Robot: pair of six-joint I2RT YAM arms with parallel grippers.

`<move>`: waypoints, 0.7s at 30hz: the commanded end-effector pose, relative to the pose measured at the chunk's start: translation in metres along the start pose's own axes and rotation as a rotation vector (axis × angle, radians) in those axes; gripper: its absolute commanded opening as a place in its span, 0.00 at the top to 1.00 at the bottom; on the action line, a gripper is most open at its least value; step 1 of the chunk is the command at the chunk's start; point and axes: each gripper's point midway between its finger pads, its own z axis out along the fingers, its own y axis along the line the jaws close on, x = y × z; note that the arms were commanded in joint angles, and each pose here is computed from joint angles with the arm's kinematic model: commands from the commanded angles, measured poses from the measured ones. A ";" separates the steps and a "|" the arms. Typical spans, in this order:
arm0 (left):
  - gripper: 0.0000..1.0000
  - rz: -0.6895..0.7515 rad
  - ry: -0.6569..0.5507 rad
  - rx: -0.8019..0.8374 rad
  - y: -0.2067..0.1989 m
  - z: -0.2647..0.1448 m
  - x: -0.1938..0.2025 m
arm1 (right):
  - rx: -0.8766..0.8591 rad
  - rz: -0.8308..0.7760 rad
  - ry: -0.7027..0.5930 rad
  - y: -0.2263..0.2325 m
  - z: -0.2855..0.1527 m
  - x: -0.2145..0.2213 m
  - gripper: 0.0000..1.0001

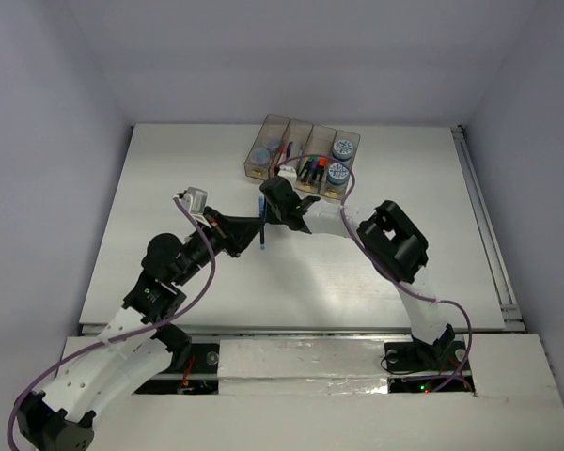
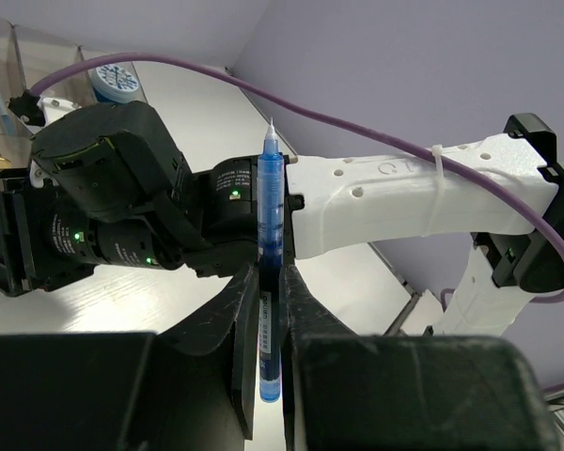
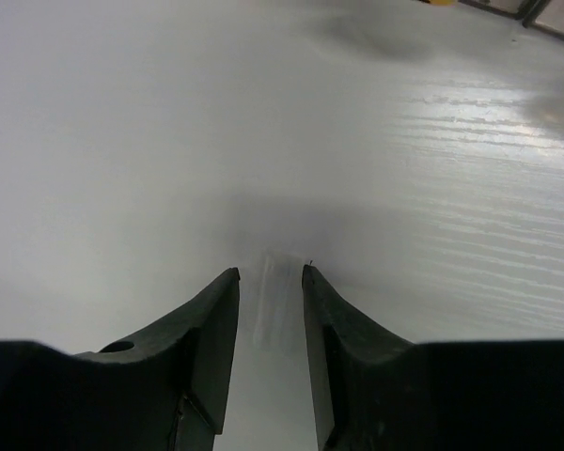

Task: Sort the stationery into containers
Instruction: Pick up the pen cap from the center of the board.

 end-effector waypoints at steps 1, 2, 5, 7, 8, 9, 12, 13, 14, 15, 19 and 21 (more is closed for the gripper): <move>1.00 0.035 -0.075 0.016 -0.010 -0.004 -0.023 | 0.123 -0.144 0.132 -0.034 0.009 0.045 0.60; 1.00 0.036 -0.075 0.014 -0.010 -0.005 -0.023 | 0.117 -0.148 0.135 -0.032 0.010 0.044 0.60; 1.00 0.037 -0.079 0.007 -0.009 -0.007 -0.023 | 0.118 -0.177 0.161 -0.034 0.011 0.051 0.67; 1.00 0.038 -0.083 0.001 -0.008 -0.008 -0.024 | 0.124 -0.191 0.176 -0.036 0.011 0.054 0.70; 1.00 0.038 -0.083 -0.001 -0.008 -0.008 -0.024 | 0.129 -0.197 0.181 -0.039 0.012 0.056 0.75; 1.00 0.037 -0.082 -0.005 -0.007 -0.008 -0.023 | 0.130 -0.201 0.185 -0.040 0.012 0.058 0.80; 1.00 0.036 -0.081 -0.014 -0.005 -0.009 -0.022 | 0.127 -0.190 0.172 -0.040 0.008 0.055 0.95; 1.00 0.036 -0.082 -0.017 -0.004 -0.009 -0.022 | 0.120 -0.176 0.153 -0.039 0.004 0.050 1.00; 1.00 0.035 -0.080 -0.018 -0.004 -0.009 -0.022 | 0.120 -0.170 0.153 -0.040 0.005 0.053 1.00; 1.00 0.035 -0.082 -0.020 -0.004 -0.009 -0.022 | 0.083 -0.142 0.095 -0.029 -0.001 0.035 1.00; 1.00 0.036 -0.079 -0.027 -0.002 -0.008 -0.021 | -0.013 -0.049 -0.012 -0.014 -0.025 0.002 1.00; 1.00 0.030 -0.071 -0.030 0.000 -0.007 -0.018 | -0.039 -0.022 -0.039 -0.018 -0.037 -0.003 1.00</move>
